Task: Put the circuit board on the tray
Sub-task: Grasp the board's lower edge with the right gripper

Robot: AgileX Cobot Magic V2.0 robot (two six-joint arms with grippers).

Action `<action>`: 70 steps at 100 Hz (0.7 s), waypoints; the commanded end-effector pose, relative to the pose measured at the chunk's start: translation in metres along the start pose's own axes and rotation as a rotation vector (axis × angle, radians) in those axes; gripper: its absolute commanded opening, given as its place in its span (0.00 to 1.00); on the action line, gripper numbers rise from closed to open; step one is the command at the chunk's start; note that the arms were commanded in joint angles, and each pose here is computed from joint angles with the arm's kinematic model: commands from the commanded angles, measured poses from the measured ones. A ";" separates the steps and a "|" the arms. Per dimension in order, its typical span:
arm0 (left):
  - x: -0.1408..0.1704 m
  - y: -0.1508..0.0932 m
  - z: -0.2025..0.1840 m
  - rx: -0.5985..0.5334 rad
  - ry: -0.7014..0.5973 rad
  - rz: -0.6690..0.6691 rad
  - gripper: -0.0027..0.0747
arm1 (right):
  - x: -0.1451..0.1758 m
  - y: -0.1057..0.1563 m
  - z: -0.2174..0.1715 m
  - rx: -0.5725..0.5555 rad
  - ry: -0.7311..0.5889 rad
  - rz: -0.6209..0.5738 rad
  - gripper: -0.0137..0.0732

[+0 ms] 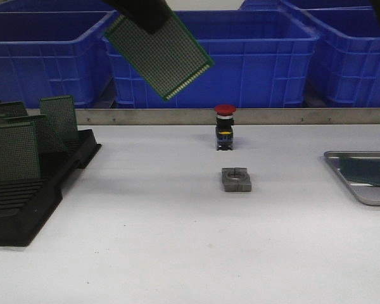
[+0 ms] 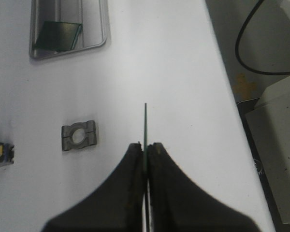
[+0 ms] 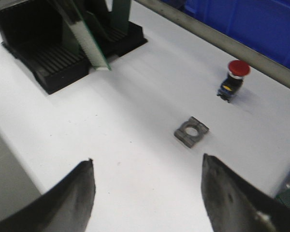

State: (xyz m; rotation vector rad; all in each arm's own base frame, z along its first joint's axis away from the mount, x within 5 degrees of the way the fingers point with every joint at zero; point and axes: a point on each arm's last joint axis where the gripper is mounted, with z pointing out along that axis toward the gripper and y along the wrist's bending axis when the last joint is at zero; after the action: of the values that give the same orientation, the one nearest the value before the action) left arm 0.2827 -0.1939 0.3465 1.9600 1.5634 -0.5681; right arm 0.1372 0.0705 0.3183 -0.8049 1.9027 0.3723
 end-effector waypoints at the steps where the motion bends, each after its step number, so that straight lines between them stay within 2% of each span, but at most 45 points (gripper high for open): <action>1: -0.024 -0.009 -0.007 0.004 -0.082 0.034 0.01 | -0.019 0.000 0.006 -0.035 -0.059 -0.068 0.72; 17: -0.029 -0.010 0.001 0.022 -0.090 0.045 0.01 | -0.023 0.004 0.030 -0.104 -0.028 -0.187 0.72; 52: -0.029 -0.010 0.001 0.024 -0.100 0.041 0.01 | -0.041 0.009 0.091 -0.186 0.013 -0.204 0.72; 70: -0.029 -0.010 0.001 0.024 -0.100 0.041 0.01 | -0.050 0.006 0.122 -0.226 0.045 -0.170 0.72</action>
State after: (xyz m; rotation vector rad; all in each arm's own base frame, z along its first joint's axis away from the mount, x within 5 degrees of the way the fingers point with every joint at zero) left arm 0.2766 -0.2119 0.3396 1.9991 1.5287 -0.6195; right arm 0.2189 0.1567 0.2907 -1.1796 1.8828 0.4585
